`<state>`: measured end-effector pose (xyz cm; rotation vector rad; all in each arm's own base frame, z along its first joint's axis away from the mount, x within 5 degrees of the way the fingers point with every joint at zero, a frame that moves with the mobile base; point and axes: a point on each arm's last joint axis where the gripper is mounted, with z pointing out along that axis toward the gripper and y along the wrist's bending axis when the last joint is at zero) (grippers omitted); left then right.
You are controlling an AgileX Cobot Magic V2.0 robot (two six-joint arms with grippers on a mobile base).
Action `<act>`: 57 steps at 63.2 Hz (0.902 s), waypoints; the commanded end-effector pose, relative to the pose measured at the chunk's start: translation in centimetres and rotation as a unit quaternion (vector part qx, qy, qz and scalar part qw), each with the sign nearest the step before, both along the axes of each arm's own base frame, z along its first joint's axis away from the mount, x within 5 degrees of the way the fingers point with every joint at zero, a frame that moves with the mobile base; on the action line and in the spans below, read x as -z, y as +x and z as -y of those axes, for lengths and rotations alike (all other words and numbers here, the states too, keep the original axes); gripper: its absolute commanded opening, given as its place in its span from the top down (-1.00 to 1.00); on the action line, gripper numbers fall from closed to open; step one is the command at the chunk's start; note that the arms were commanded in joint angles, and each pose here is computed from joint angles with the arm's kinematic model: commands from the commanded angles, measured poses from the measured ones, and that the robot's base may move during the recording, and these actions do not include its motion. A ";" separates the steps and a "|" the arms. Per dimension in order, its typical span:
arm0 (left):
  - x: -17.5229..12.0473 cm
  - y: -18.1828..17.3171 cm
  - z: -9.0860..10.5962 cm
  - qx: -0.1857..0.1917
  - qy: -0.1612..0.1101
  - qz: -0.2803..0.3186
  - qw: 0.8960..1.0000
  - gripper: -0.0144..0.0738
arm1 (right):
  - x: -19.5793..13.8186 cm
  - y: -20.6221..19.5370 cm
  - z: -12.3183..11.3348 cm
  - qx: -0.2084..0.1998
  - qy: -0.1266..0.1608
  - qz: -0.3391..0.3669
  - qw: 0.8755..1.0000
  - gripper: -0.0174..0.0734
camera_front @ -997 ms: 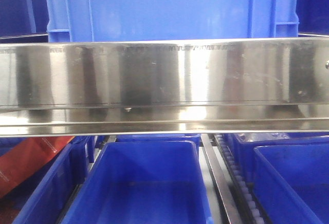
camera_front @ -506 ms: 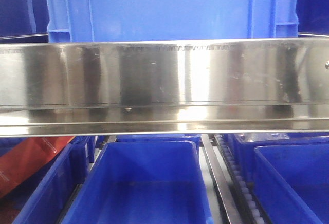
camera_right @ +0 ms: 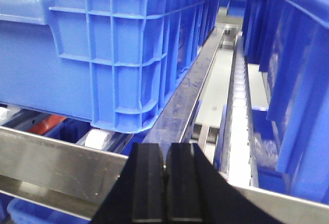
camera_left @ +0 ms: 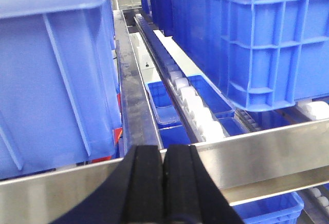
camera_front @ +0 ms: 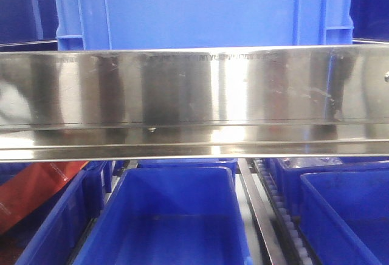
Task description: Place cylindrical capacitor in blue bin on shelf
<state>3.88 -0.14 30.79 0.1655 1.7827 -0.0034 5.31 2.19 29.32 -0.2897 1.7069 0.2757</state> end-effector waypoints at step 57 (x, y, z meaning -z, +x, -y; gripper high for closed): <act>-0.1 -0.1 -0.1 -0.007 -0.006 0.016 1.000 0.93 | 0.4 -0.3 0.3 0.011 0.011 0.048 0.999 0.97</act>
